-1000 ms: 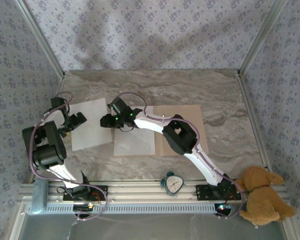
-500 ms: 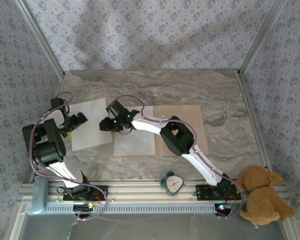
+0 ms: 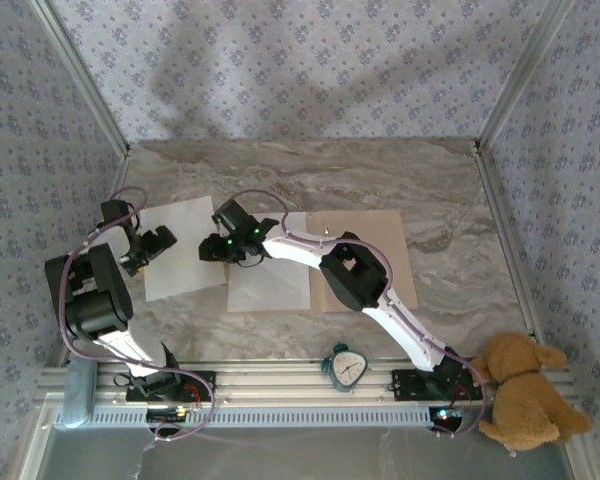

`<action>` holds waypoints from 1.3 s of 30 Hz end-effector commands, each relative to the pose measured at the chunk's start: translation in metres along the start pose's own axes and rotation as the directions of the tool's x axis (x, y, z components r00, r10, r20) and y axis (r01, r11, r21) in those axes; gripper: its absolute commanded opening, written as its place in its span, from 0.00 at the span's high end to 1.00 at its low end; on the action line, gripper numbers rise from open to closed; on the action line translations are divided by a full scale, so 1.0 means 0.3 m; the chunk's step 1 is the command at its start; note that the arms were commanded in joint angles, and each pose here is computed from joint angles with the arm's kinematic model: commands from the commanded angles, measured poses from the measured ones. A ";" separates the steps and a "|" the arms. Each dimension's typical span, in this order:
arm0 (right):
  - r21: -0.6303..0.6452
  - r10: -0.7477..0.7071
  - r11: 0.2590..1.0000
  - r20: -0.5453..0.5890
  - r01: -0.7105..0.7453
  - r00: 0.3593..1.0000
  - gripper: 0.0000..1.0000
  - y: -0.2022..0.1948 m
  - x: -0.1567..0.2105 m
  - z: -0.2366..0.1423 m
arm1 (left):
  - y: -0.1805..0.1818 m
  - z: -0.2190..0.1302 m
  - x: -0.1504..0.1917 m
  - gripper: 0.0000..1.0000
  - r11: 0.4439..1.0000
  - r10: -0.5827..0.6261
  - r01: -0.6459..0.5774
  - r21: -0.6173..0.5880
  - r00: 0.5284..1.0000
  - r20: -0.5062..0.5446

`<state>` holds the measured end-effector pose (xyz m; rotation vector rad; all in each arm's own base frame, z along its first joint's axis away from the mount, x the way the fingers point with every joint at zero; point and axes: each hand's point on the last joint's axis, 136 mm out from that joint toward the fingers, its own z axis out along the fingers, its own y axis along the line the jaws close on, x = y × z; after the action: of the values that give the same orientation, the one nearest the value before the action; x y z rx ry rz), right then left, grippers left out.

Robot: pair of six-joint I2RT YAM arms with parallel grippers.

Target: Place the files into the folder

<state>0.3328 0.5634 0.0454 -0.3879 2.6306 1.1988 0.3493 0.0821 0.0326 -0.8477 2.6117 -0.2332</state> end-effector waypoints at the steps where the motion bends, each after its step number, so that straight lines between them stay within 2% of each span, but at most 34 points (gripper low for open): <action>1: 0.054 0.044 0.998 -0.051 -0.041 0.998 0.58 -0.082 0.047 0.040 | -0.068 -0.014 0.067 0.02 0.996 0.012 -0.007 0.086 0.998 -0.058; 14: 0.057 0.052 0.997 -0.059 -0.048 0.997 0.58 -0.090 0.046 0.031 | -0.053 -0.027 0.078 0.00 0.998 0.011 -0.007 0.061 0.998 -0.064; 24: 0.051 0.057 0.997 -0.058 -0.054 0.997 0.58 -0.091 0.040 0.027 | -0.085 -0.042 0.108 0.01 0.992 -0.007 0.018 0.124 0.996 -0.089; 39: 0.019 0.060 0.998 -0.062 -0.058 0.996 0.57 -0.074 0.043 0.024 | -0.141 -0.065 0.127 0.08 0.972 -0.055 0.080 0.220 0.992 -0.118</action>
<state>0.3340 0.5619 0.0466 -0.3810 2.6402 1.2268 0.3376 0.0346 0.0403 -0.8576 2.6180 -0.5298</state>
